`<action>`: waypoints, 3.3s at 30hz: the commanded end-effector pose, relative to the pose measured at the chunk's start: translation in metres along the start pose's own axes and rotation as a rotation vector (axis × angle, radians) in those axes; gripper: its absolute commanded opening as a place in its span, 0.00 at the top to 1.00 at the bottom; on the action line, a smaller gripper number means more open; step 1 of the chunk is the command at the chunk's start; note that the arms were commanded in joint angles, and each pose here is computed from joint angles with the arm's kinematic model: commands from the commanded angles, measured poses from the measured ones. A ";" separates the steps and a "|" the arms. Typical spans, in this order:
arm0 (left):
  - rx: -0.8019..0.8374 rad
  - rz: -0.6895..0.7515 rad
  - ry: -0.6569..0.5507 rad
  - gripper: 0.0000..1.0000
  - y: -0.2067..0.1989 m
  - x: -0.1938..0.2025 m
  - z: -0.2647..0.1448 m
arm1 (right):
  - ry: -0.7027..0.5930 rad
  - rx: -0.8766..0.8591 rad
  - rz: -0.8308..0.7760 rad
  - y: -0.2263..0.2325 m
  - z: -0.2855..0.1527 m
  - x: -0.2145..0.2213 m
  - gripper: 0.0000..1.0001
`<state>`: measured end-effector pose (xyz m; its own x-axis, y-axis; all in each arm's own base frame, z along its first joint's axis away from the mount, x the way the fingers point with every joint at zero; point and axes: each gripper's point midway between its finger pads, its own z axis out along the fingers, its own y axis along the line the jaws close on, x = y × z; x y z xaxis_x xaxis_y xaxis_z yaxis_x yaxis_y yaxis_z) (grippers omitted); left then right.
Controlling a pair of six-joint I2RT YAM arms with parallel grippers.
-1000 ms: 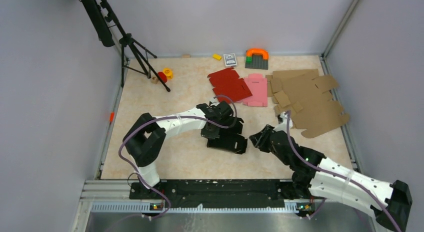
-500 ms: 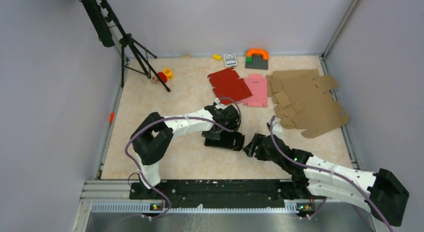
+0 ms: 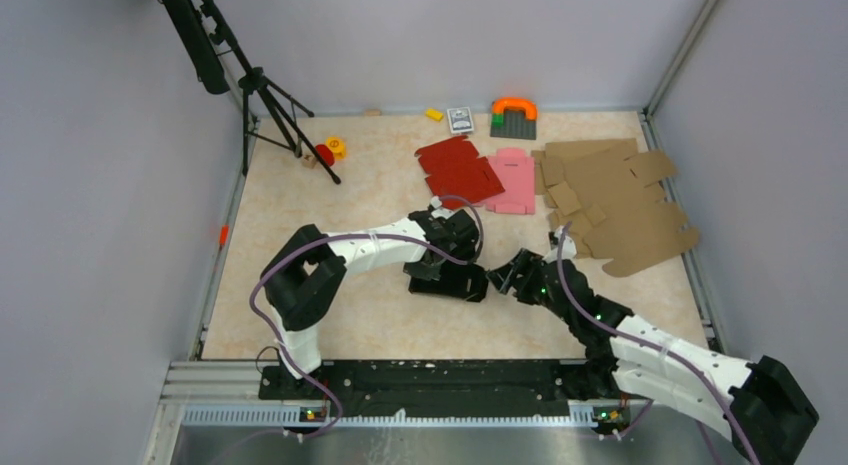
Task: Fold the paper box
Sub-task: Fold the paper box at the center of the board.
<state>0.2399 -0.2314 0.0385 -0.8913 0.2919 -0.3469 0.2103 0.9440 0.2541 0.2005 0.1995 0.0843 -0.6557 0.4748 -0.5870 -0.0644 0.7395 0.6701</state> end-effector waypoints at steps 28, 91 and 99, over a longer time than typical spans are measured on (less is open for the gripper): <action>0.240 -0.130 0.056 0.78 -0.004 0.015 -0.001 | 0.236 0.060 -0.068 -0.010 0.045 0.042 0.81; -0.171 0.100 0.029 0.87 0.006 0.027 0.017 | 0.234 0.017 -0.092 0.005 0.036 0.035 1.00; -0.075 0.041 0.035 0.76 0.011 0.022 0.012 | 0.240 0.021 -0.114 0.006 0.034 0.033 1.00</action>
<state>0.2333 -0.2212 0.0217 -0.8847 0.3215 -0.3374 0.1925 0.9114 0.3637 0.1947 0.2330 0.0365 -0.8305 0.2750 -0.4844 -0.0915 0.7905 0.6056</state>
